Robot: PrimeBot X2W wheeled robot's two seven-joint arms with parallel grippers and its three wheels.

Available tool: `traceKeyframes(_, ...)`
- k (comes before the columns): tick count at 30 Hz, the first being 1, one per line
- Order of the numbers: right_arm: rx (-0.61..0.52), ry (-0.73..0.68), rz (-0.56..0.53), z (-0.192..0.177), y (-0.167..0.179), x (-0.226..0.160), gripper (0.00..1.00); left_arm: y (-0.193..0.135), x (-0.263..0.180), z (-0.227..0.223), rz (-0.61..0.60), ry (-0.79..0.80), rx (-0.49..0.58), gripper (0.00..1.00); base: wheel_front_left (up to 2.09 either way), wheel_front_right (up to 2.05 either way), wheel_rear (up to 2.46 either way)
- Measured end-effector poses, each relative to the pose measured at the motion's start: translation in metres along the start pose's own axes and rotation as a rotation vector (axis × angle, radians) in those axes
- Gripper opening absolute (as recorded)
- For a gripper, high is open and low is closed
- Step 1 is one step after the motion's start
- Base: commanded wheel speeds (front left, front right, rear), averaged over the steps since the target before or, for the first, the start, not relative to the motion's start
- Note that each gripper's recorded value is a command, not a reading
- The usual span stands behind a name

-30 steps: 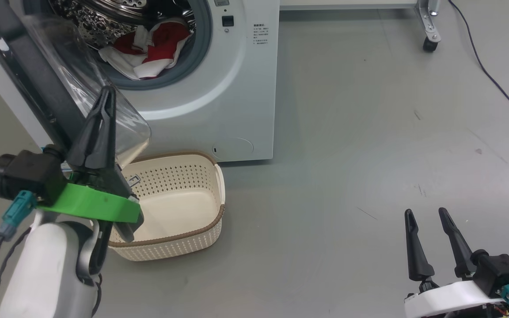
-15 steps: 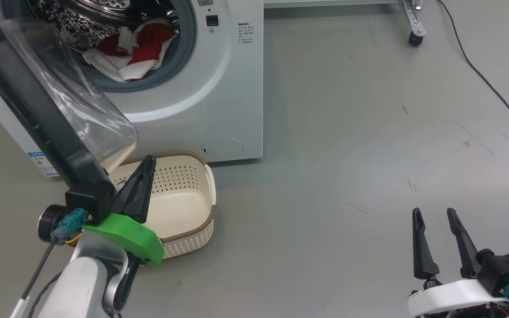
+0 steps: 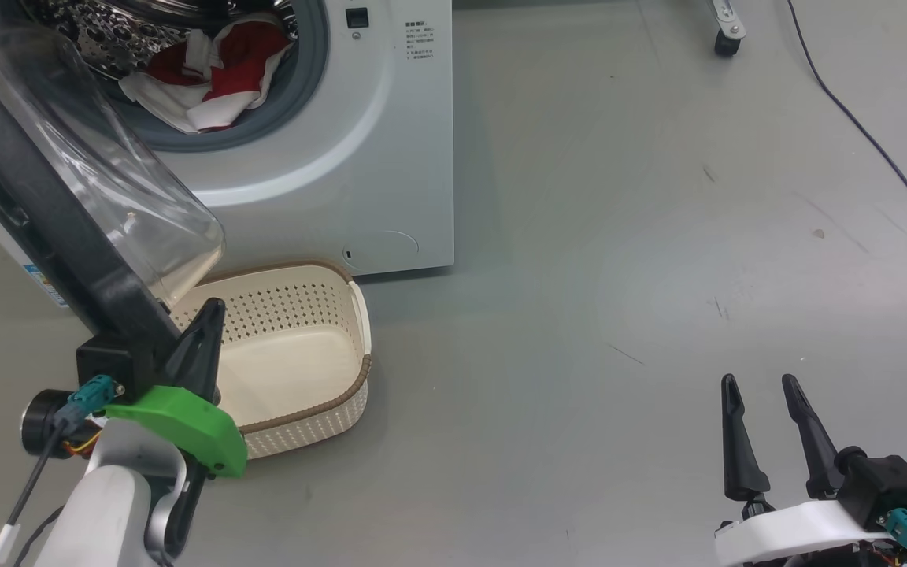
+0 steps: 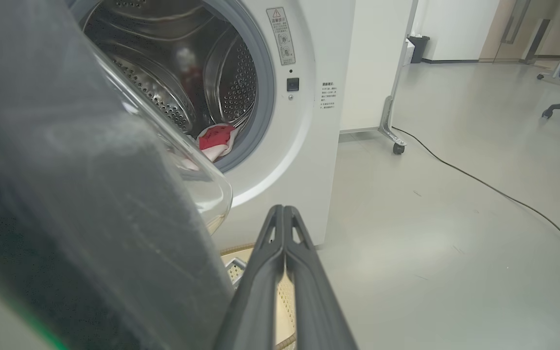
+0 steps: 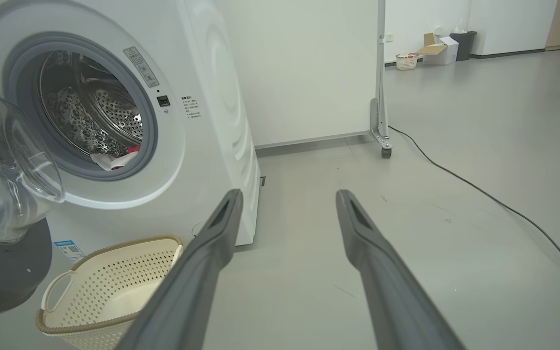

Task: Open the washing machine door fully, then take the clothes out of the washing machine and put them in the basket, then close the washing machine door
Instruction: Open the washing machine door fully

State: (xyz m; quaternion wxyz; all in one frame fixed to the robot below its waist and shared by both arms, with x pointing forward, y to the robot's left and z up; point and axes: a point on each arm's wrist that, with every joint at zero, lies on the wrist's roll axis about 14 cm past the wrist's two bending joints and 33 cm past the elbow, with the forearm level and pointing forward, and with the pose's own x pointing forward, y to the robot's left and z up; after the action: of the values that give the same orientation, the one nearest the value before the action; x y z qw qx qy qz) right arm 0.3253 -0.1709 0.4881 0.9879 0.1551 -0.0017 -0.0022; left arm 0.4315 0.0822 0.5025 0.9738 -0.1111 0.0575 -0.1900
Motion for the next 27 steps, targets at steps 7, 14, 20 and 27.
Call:
traceKeyframes(7, 0.002, 0.007, -0.03, -0.002, -0.008, -0.001, 1.0, 0.009, 0.005, -0.007, 0.027, 0.022, -0.004, 0.0, 0.0, 0.0, 0.0)
traceKeyframes(14, 0.007, 0.008, -0.035, -0.003, -0.009, 0.002, 1.0, 0.014, 0.003, -0.011, 0.046, 0.027, -0.007, 0.0, 0.0, 0.0, 0.0)
traceKeyframes(20, 0.011, 0.011, -0.009, -0.005, -0.002, 0.006, 1.0, 0.018, -0.002, -0.009, 0.064, 0.016, -0.012, 0.0, 0.0, 0.0, 0.0)
traceKeyframes(27, 0.018, 0.027, 0.039, -0.01, 0.011, 0.014, 1.0, 0.028, -0.009, -0.001, 0.093, -0.02, -0.016, 0.0, 0.0, 0.0, 0.0)
